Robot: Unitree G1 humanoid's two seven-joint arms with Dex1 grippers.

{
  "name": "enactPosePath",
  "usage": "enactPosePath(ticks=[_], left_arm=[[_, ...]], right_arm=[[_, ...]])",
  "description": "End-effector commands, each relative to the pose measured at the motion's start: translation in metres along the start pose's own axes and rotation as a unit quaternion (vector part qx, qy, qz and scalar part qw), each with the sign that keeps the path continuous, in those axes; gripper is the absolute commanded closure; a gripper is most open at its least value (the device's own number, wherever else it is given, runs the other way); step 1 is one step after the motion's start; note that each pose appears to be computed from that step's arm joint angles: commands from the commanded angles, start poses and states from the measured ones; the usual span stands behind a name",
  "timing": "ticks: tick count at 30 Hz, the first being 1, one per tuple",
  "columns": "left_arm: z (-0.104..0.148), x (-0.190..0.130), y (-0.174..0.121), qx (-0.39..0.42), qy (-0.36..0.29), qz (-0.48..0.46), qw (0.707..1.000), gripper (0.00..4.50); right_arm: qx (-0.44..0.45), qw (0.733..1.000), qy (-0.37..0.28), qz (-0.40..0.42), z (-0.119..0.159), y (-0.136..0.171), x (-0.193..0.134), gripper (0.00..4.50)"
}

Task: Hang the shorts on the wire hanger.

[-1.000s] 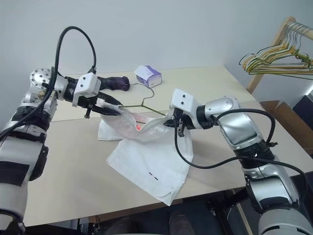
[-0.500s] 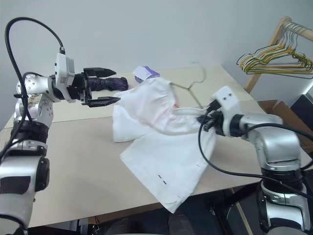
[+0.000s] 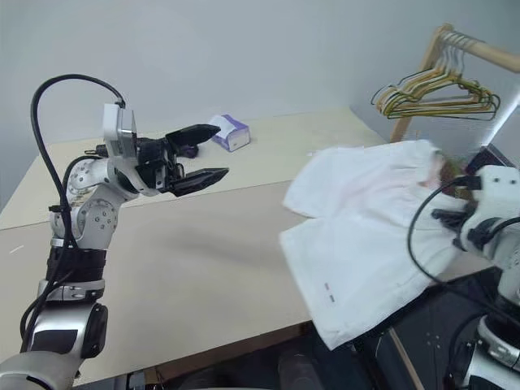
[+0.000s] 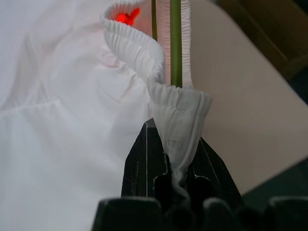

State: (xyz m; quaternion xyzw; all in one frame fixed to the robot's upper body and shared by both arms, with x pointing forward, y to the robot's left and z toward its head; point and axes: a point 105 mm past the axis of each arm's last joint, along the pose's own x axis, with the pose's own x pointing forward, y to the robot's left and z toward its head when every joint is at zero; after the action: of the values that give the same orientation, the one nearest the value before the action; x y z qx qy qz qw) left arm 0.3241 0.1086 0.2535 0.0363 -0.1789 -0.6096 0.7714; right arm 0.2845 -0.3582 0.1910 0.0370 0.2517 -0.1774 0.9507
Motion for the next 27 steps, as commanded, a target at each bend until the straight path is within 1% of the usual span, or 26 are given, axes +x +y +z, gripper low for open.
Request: enactPosePath(ticks=[1,3,7,14,18,21,23,27], left_arm=[[0.008,0.004,-0.003,0.016,0.001,-0.009,1.0,0.04],[0.012,0.005,-0.006,0.014,-0.005,-0.016,1.0,0.04],[0.013,0.005,-0.009,0.013,-0.006,-0.017,1.0,0.04],[0.009,0.003,-0.011,0.02,0.011,-0.006,1.0,0.04],[0.009,0.0,-0.012,0.022,0.015,-0.005,1.0,0.04],[0.01,-0.001,-0.012,0.025,0.018,-0.003,1.0,0.04],[0.013,-0.001,-0.013,0.023,0.01,-0.006,1.0,0.04],[0.02,0.0,-0.015,0.023,-0.013,-0.017,0.999,0.04]], right_arm=[[0.064,0.993,-0.038,-0.089,0.03,-0.034,-0.011,4.5],[0.097,0.987,-0.037,-0.12,0.04,-0.043,-0.011,4.5],[0.146,0.976,-0.051,-0.154,0.063,-0.055,-0.007,4.5],[0.223,0.961,-0.074,-0.145,0.097,-0.066,0.016,4.5],[0.236,0.957,-0.09,-0.143,0.11,-0.071,0.024,4.5],[0.266,0.952,-0.094,-0.122,0.115,-0.071,0.028,4.5],[0.289,0.948,-0.084,-0.105,0.114,-0.068,0.031,4.5],[0.304,0.944,-0.047,-0.119,0.101,-0.065,0.039,4.5]])
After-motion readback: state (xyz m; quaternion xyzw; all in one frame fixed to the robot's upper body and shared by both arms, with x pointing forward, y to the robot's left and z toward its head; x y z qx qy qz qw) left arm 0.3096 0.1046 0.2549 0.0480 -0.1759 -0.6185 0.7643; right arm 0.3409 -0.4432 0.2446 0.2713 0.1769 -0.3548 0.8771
